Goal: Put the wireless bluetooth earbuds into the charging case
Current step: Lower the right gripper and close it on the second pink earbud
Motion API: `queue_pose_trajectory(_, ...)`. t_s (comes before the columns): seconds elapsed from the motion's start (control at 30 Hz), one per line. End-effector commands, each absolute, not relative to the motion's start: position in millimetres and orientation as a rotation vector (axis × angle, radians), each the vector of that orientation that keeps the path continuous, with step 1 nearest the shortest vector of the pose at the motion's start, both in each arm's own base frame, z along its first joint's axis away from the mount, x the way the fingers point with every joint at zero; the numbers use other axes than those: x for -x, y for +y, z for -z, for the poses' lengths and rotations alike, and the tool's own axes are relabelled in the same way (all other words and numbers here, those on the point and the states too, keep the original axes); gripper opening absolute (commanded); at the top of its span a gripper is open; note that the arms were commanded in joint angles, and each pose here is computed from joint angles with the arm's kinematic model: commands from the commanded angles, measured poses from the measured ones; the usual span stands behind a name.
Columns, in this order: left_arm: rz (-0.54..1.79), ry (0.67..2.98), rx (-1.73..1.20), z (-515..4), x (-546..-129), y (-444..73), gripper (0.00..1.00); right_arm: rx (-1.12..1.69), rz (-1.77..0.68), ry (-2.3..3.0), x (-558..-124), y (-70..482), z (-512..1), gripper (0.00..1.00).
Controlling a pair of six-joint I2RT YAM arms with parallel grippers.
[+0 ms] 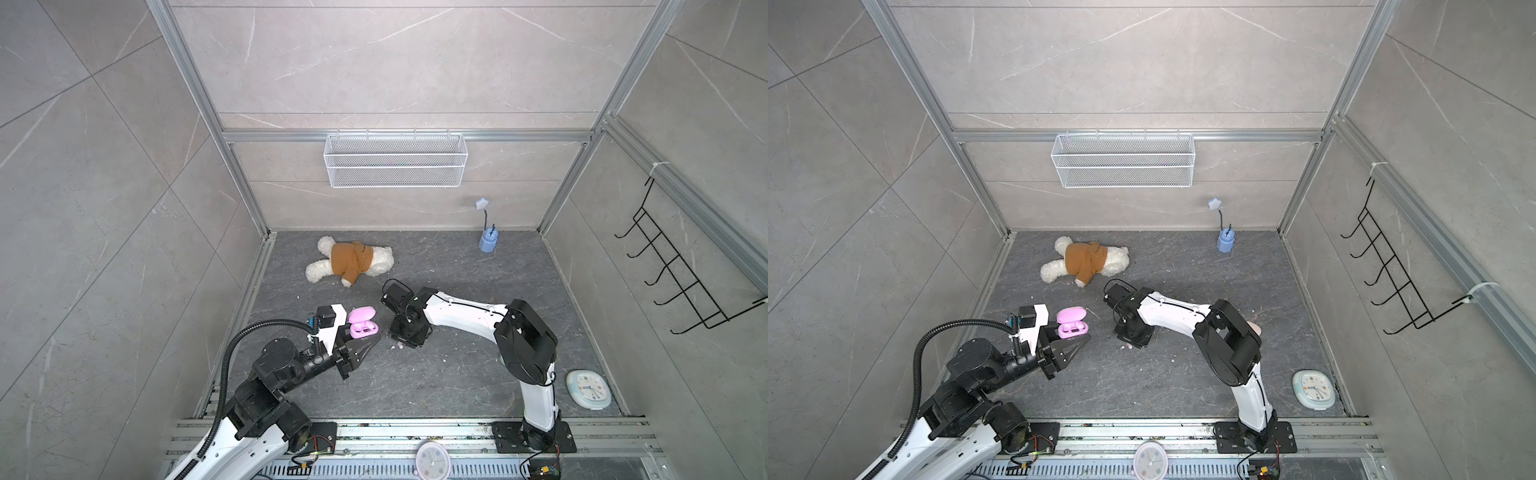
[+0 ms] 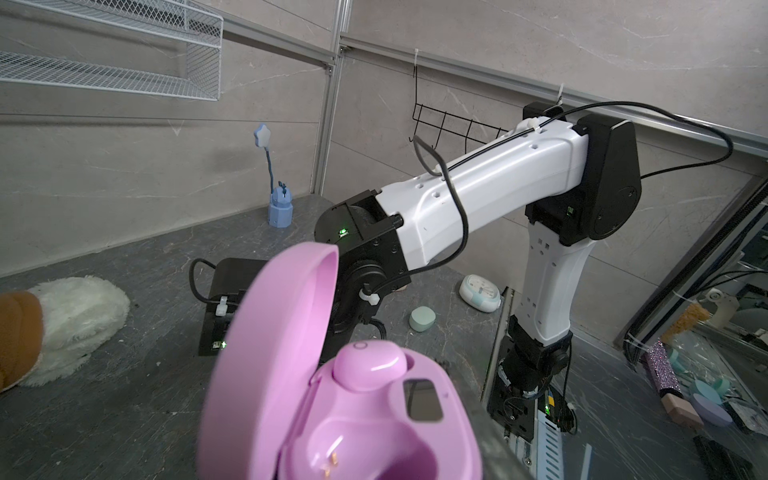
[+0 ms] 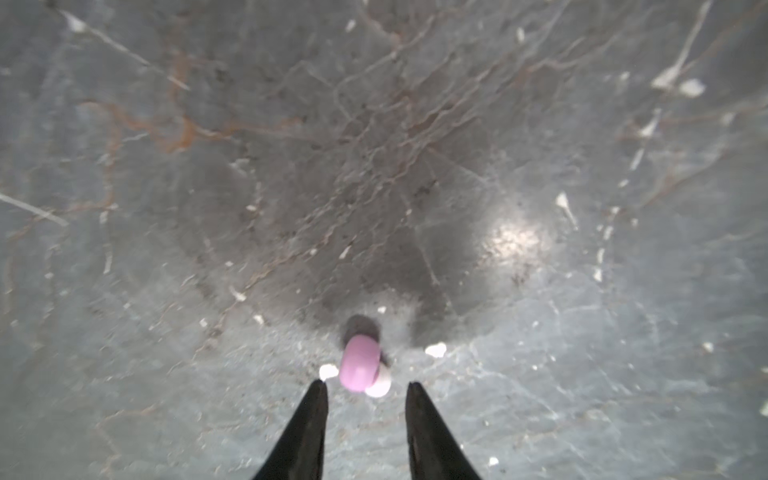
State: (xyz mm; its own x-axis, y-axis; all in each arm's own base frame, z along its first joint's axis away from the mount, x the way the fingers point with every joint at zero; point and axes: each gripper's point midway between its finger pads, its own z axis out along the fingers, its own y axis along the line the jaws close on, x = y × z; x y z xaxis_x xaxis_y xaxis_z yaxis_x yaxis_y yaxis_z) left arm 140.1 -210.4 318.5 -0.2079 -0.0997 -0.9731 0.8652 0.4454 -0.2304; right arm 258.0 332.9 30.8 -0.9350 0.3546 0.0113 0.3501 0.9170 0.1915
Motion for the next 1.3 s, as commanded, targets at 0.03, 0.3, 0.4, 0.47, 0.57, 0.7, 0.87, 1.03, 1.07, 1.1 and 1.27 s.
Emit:
queue_pose_trajectory(0.03,1.027,1.448,-0.703,-333.3,-137.6,-208.4,0.31,-0.586,-0.266,3.042,-261.4,334.7,-27.4,0.33)
queue_pose_trajectory(0.3,1.02,1.449,-0.697,-331.7,-136.6,-205.8,0.31,-0.584,-0.269,3.037,-263.7,336.7,-26.0,0.31)
queue_pose_trajectory(0.4,1.021,1.447,-0.696,-332.2,-136.2,-205.4,0.31,-0.584,-0.26,3.041,-263.4,336.3,-24.3,0.3)
queue_pose_trajectory(0.47,1.02,1.446,-0.696,-332.3,-135.9,-205.1,0.31,-0.586,-0.238,3.044,-263.1,334.6,-21.8,0.29)
queue_pose_trajectory(0.57,1.021,1.445,-0.696,-332.5,-135.6,-204.8,0.31,-0.579,-0.209,3.056,-262.6,332.7,-16.4,0.28)
queue_pose_trajectory(0.7,1.018,1.445,-0.694,-332.1,-135.2,-203.8,0.31,-0.577,-0.19,3.071,-261.0,332.1,-9.2,0.25)
queue_pose_trajectory(0.87,1.013,1.445,-0.693,-332.7,-134.7,-202.6,0.31,-0.568,-0.16,3.084,-259.0,329.5,-3.3,0.21)
queue_pose_trajectory(1.03,1.014,1.445,-0.694,-333.3,-134.7,-202.9,0.31,-0.563,-0.147,3.088,-257.0,327.1,-2.0,0.16)
queue_pose_trajectory(1.07,1.013,1.448,-0.693,-332.5,-135.5,-203.0,0.31,-0.56,-0.146,3.085,-257.4,326.2,-2.7,0.16)
queue_pose_trajectory(1.1,1.014,1.45,-0.695,-331.6,-135.5,-203.4,0.31,-0.559,-0.146,3.082,-257.4,325.8,-3.8,0.15)
queue_pose_trajectory(1.27,1.012,1.458,-0.694,-330.1,-137.4,-204.8,0.31,-0.552,-0.193,3.044,-263.3,323.8,-16.9,0.14)
